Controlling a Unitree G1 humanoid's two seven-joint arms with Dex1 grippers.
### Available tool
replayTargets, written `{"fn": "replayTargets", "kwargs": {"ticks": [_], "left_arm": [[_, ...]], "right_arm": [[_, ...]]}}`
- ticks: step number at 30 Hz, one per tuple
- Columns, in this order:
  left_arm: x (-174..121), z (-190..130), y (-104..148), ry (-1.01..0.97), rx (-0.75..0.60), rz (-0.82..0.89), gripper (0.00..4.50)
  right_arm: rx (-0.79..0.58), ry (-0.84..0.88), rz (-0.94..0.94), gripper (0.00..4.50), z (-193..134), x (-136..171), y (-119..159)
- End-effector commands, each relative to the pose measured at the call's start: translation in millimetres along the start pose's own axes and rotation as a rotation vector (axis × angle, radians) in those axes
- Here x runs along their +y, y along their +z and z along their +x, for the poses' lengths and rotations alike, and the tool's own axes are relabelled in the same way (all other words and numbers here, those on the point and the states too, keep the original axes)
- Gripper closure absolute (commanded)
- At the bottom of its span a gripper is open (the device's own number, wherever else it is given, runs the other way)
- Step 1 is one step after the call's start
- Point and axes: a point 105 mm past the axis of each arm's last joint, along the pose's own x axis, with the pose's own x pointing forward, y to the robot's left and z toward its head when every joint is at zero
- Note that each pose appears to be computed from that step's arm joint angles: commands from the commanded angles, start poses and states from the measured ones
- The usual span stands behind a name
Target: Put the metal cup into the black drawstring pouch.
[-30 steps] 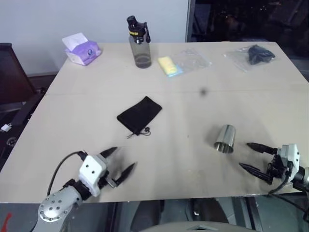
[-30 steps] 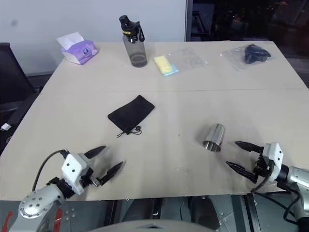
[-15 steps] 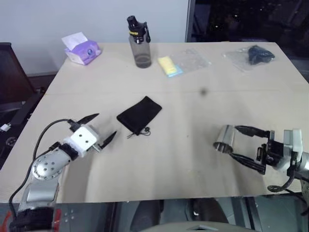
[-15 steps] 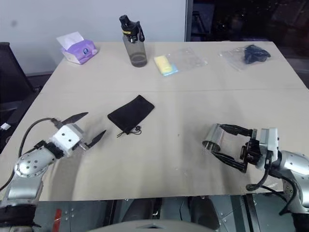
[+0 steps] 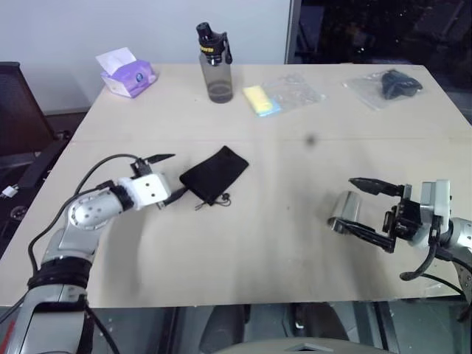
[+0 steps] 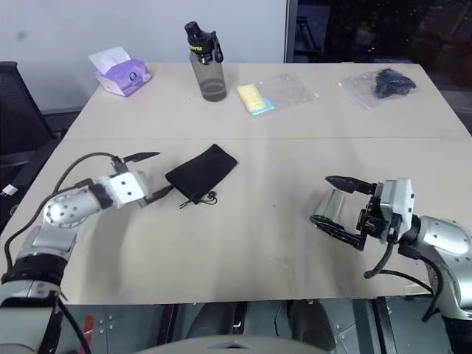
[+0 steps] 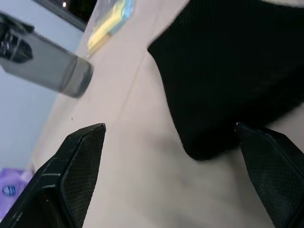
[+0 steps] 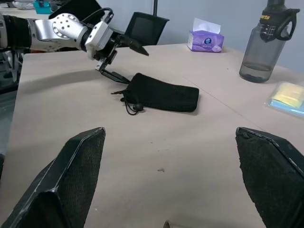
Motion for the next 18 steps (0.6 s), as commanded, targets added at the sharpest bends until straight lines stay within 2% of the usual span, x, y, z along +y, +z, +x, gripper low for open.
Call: {"fn": "replayTargets", "kwargs": {"ticks": [1,3,4,6,8,9,10,11,13,14,16,18], "left_arm": [[3,9,12,-0.019,-0.059,0.042,0.00],[0,14,13,-0.042,-0.067,0.047,0.00],[-1,16,13,-0.049,-0.070,0.043,0.25],[-3,19,13,-0.071,-0.072,0.040,0.83],[-5,22,12,-0.086,-0.072,0.024,1.80],[-4,23,12,-0.088,-0.073,0.012,2.12],[-5,25,13,-0.094,-0.076,0.002,2.25],[-5,25,14,-0.107,-0.079,0.003,2.70],[-7,27,21,-0.138,-0.108,0.007,3.05],[-5,28,29,-0.142,-0.137,0.000,3.60],[2,31,40,-0.132,-0.175,-0.032,4.18],[6,35,48,-0.130,-0.188,-0.095,4.35]], "right_arm": [[-0.039,-0.004,-0.044,0.05,2,1,13],[-0.047,-0.009,-0.042,0.05,3,1,14],[-0.050,-0.011,-0.043,0.02,4,1,14],[-0.056,-0.018,-0.047,0.00,5,0,16],[-0.067,-0.033,-0.051,0.00,6,-2,18],[-0.069,-0.038,-0.051,0.00,6,-3,18],[-0.070,-0.041,-0.051,0.00,6,-3,18],[-0.068,-0.043,-0.052,0.00,7,-3,18],[-0.056,-0.049,-0.056,0.00,6,-3,16],[-0.028,-0.054,-0.070,0.00,5,-4,13],[0.017,-0.064,-0.088,0.00,3,-4,10],[0.034,-0.090,-0.086,0.00,1,-5,9]]}}
